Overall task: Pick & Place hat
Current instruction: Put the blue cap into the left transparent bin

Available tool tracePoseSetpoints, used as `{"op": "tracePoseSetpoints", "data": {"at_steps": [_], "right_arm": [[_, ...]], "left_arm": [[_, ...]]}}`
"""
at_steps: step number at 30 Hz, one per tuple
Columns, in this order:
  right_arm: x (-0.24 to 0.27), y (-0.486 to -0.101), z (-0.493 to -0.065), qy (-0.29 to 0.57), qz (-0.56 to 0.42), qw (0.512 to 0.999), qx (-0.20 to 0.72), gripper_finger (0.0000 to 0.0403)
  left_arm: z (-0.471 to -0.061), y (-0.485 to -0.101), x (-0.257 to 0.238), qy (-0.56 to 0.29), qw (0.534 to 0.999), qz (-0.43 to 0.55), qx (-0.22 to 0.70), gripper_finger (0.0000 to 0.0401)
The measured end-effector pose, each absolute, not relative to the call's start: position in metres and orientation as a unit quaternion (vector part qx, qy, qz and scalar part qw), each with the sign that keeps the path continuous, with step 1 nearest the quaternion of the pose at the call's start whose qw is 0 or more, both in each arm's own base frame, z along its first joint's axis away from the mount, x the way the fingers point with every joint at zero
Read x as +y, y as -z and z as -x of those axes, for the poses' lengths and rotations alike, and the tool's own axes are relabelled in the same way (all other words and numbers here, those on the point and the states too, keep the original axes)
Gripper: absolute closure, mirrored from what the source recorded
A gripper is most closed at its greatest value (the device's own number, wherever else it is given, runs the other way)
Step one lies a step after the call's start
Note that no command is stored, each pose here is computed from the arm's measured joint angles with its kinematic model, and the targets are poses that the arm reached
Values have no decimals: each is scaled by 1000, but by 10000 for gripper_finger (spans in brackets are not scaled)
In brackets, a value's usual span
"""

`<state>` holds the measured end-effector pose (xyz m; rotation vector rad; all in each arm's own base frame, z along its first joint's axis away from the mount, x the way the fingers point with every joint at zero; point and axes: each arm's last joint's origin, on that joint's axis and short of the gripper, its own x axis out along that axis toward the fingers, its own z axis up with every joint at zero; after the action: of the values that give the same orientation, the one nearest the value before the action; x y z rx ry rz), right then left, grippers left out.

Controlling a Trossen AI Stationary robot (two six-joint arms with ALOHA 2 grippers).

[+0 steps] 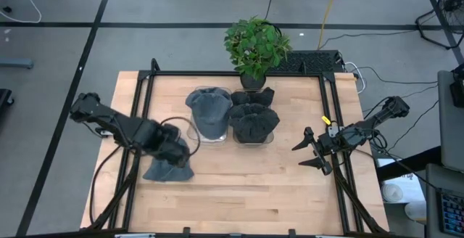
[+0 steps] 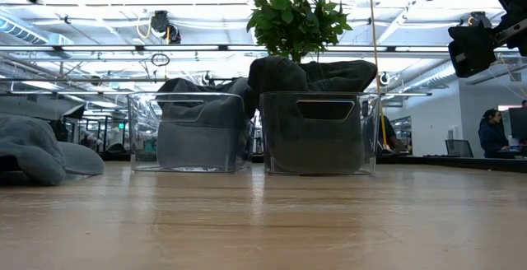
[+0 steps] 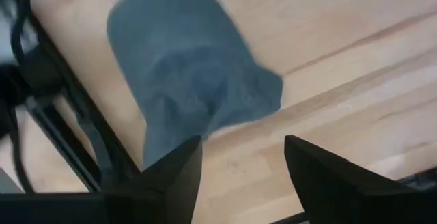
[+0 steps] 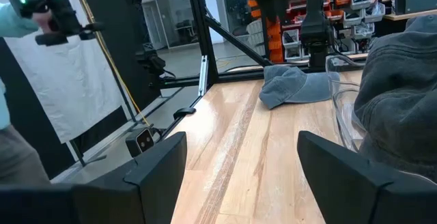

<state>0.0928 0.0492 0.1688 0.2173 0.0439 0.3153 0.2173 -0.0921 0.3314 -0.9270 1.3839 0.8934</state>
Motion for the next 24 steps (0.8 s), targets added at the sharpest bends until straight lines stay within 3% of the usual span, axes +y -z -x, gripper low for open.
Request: {"op": "tracePoseSetpoints", "data": {"at_steps": [15, 18, 24], "right_arm": [[49, -169, -93, -157, -108, 981, 22, 135], [49, -169, -93, -157, -108, 981, 22, 135], [49, -169, -93, -157, -108, 981, 22, 135]], "left_arm": [[-190, -310, -133, -556, 411, 512, 509, 155], [-194, -307, -138, -544, 413, 539, 493, 155], [-203, -307, -151, -507, 486, 602, 379, 155]]}}
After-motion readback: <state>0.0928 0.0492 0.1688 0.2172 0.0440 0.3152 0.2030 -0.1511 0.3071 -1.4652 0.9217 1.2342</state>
